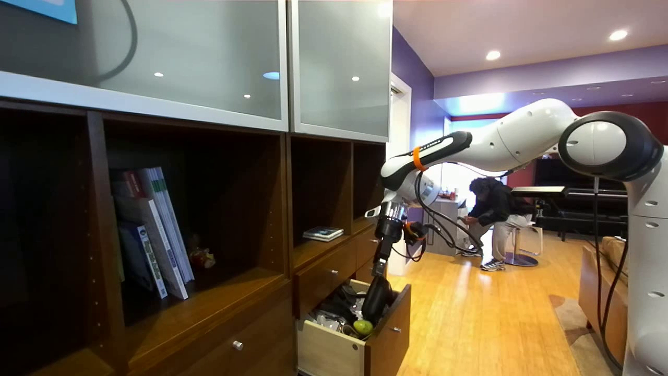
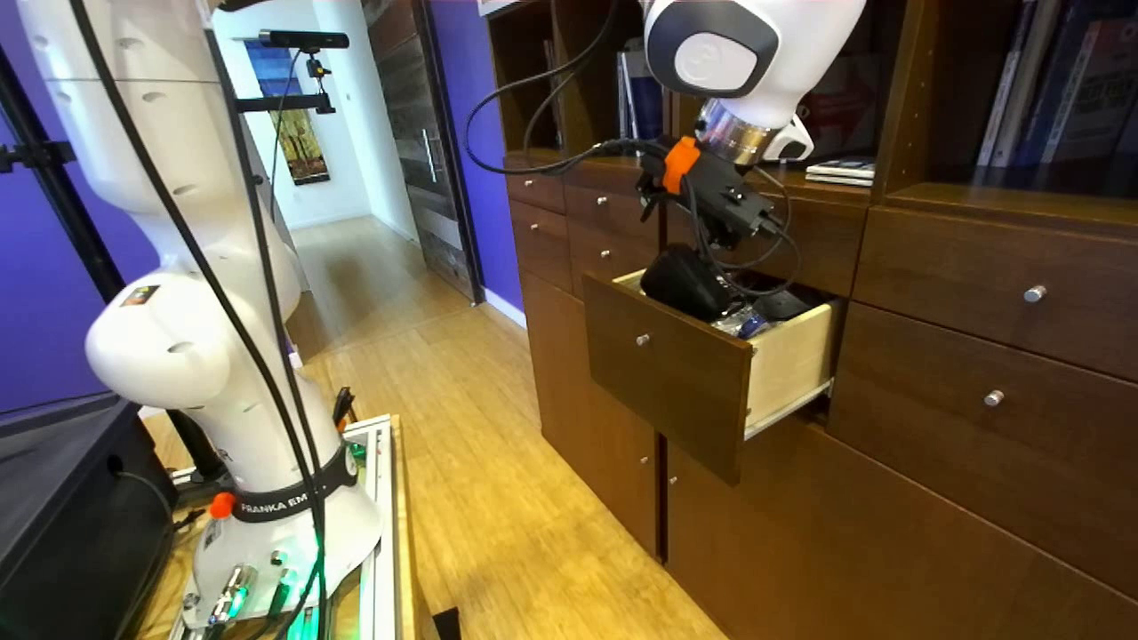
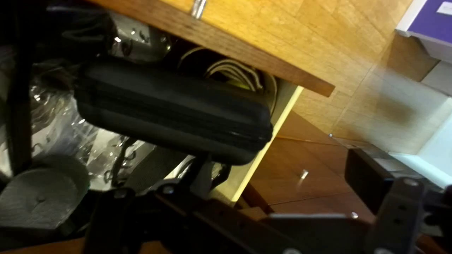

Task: Remove the black bag from the drawer

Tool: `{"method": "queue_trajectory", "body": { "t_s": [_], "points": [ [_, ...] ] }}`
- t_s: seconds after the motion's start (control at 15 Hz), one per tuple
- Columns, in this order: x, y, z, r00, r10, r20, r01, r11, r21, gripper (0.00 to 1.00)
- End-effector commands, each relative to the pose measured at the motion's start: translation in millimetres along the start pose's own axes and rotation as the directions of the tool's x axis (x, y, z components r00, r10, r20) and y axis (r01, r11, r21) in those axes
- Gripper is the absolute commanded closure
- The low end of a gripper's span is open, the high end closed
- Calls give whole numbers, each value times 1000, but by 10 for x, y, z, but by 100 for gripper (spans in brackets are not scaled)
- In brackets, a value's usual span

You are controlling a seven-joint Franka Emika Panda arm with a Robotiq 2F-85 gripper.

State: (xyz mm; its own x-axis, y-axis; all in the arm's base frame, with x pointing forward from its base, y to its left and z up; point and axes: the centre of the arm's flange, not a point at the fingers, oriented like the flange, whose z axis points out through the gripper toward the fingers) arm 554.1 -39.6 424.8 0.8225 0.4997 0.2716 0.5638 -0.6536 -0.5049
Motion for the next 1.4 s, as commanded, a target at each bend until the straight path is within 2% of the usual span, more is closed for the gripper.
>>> {"method": "queue_trajectory", "body": {
  "t_s": [0.0, 0.33, 0.67, 0.93, 1.0, 1.2, 1.27, 1.33],
  "points": [
    [-7, -124, -50, 998, -14, -67, 6, 993, -115, 0],
    [36, -49, -10, 996, -37, -76, 21, 981, -194, 0],
    [10, -44, -26, 991, 91, -98, -114, 955, -275, 0],
    [-84, -68, -90, 1000, -11, 4, 11, 937, -348, 0],
    [-121, -117, -105, 996, -65, 60, 83, 925, -370, 0],
    [-186, -323, -85, 976, -154, 156, 208, 881, -426, 0],
    [-46, -54, -109, 989, -94, 112, 130, 916, -378, 0],
    [-57, -115, -107, 985, -112, 133, 155, 908, -390, 0]
  ]
}}
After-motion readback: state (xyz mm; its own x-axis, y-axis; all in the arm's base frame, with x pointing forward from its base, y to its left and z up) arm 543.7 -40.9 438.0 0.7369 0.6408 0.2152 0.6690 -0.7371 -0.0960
